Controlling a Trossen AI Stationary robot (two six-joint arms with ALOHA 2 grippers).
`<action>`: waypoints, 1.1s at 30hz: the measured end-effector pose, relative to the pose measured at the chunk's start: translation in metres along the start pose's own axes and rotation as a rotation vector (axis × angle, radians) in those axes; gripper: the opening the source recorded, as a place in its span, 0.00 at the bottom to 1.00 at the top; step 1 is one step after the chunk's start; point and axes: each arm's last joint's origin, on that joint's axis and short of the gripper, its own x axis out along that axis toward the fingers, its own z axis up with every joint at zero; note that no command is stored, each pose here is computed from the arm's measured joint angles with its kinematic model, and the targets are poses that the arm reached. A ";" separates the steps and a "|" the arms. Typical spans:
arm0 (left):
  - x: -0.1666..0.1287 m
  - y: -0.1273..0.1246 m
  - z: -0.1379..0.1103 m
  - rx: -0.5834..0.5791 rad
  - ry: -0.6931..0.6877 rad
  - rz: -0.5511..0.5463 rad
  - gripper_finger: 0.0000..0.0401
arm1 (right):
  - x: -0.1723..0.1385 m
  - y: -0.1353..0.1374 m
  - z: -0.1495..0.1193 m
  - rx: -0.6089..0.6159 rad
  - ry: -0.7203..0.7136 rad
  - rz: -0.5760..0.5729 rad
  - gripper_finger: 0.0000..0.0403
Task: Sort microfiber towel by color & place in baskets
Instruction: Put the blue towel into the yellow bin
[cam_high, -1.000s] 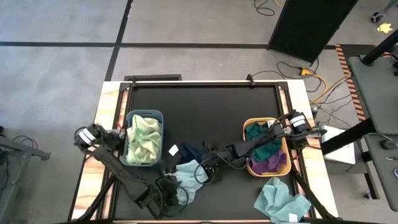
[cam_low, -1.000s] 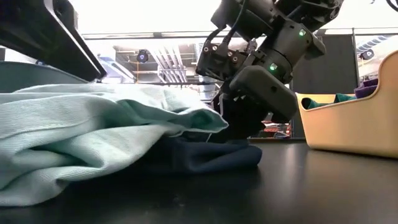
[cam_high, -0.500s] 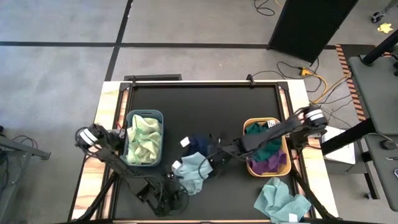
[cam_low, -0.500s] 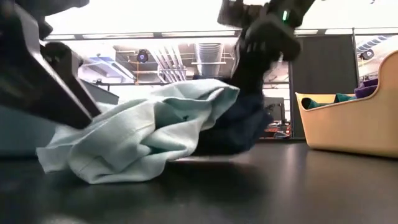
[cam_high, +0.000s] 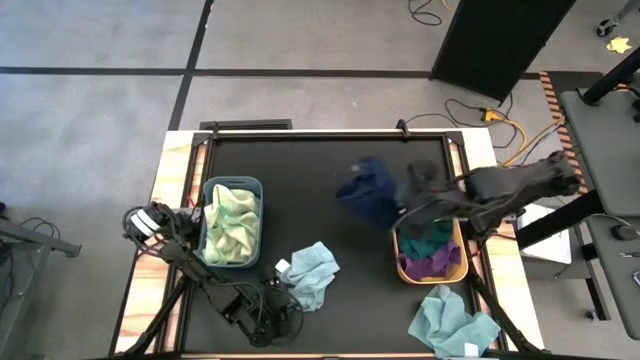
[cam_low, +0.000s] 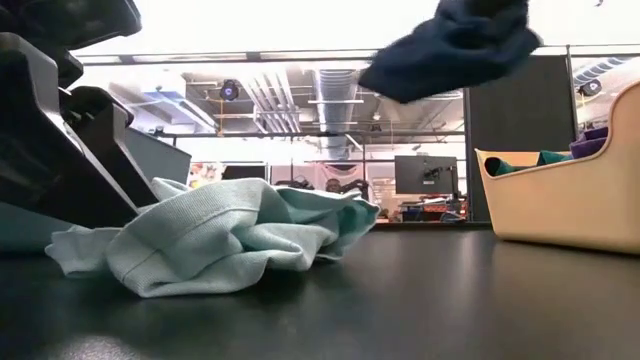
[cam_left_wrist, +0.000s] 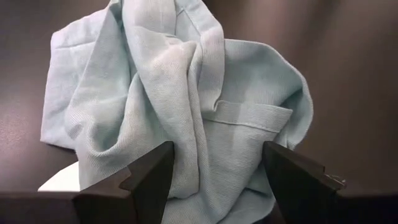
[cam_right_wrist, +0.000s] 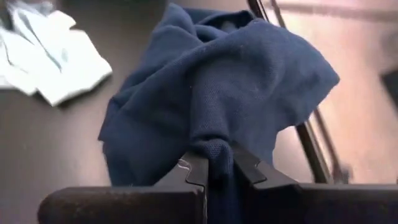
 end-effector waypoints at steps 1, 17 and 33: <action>0.000 0.000 0.000 0.000 0.000 0.000 0.58 | -0.007 -0.007 -0.008 0.034 0.028 -0.007 0.04; 0.000 0.000 0.001 -0.004 -0.021 0.010 0.58 | 0.033 0.029 -0.120 0.371 0.744 0.276 0.04; 0.002 0.001 0.003 -0.003 -0.022 0.017 0.58 | 0.119 0.074 -0.159 0.151 0.844 0.150 0.37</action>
